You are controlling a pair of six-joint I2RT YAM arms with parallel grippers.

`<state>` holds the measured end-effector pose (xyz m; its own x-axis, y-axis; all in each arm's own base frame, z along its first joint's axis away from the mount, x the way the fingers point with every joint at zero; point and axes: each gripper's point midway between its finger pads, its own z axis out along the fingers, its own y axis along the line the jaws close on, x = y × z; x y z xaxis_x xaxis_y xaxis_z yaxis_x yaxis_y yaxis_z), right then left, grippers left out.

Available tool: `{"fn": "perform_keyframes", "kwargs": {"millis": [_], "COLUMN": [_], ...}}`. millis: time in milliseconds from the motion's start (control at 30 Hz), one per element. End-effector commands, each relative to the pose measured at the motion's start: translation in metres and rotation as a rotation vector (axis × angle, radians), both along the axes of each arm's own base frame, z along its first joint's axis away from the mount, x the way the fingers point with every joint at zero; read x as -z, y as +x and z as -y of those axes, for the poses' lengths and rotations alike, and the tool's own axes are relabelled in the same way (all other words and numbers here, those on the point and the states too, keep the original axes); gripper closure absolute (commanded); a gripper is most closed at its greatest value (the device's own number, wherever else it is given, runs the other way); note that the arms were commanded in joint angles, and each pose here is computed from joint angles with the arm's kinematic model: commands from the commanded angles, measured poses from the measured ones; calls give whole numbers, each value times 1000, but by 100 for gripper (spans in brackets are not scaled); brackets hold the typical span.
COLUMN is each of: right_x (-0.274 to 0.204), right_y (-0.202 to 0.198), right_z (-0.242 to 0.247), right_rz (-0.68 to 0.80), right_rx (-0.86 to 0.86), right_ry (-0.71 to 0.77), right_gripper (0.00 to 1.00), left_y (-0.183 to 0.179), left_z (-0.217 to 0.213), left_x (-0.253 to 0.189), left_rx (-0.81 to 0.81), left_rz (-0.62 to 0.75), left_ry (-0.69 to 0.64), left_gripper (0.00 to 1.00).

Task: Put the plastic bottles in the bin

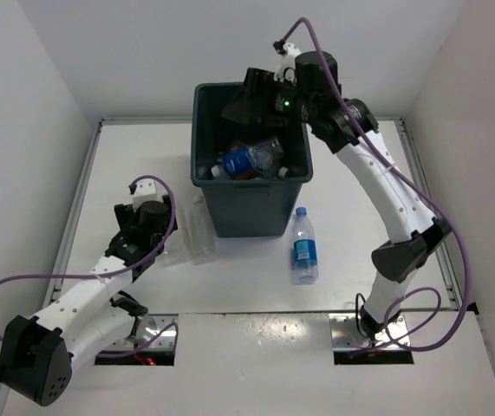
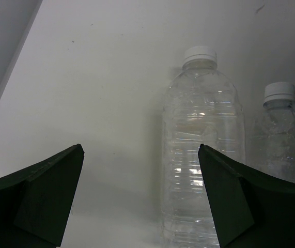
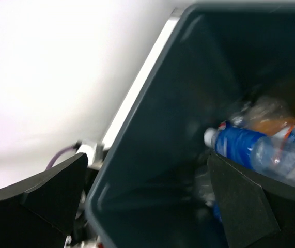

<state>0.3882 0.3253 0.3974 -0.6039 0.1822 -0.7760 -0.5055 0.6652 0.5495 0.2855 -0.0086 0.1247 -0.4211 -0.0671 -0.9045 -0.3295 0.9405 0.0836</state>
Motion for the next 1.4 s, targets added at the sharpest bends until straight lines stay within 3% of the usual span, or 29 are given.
{"fn": "perform_keyframes", "kwargs": {"millis": [0, 100, 333, 433, 467, 533, 600, 767, 800, 900, 1167, 1367], "right_x": [-57, -70, -96, -68, -65, -14, 17, 164, 159, 226, 329, 364], "right_y": [6, 18, 18, 19, 13, 18, 7, -28, -29, -55, -112, -130], "right_z": [41, 76, 218, 270, 276, 315, 312, 296, 294, 272, 215, 195], "right_rz": [125, 192, 281, 213, 175, 33, -77, -365, -348, -477, -720, -797], "right_rx": [133, 291, 772, 929, 921, 983, 939, 905, 895, 819, 586, 523], "right_ry": [49, 22, 44, 40, 110, 123, 176, 63, 75, 16, -73, -144], "right_gripper": [1, 1, 1, 1, 1, 1, 1, 1, 1, 1, 1, 1], "left_y": [3, 3, 3, 3, 3, 3, 3, 4, 4, 4, 2, 2], "left_z": [4, 4, 7, 7, 7, 7, 7, 7, 7, 7, 9, 9], "left_x": [-5, -7, -7, -7, -7, -7, -7, -9, -9, -9, -5, -5], "left_rx": [14, 14, 23, 23, 23, 23, 23, 23, 23, 23, 32, 32], "left_rz": [30, 39, 39, 39, 39, 39, 39, 47, 47, 47, 39, 39], "left_ry": [-8, -11, -12, -12, -12, -12, -12, -15, -15, -15, -12, -12], "left_gripper": [0, 0, 0, 0, 0, 0, 0, 0, 0, 0, 0, 0]}}
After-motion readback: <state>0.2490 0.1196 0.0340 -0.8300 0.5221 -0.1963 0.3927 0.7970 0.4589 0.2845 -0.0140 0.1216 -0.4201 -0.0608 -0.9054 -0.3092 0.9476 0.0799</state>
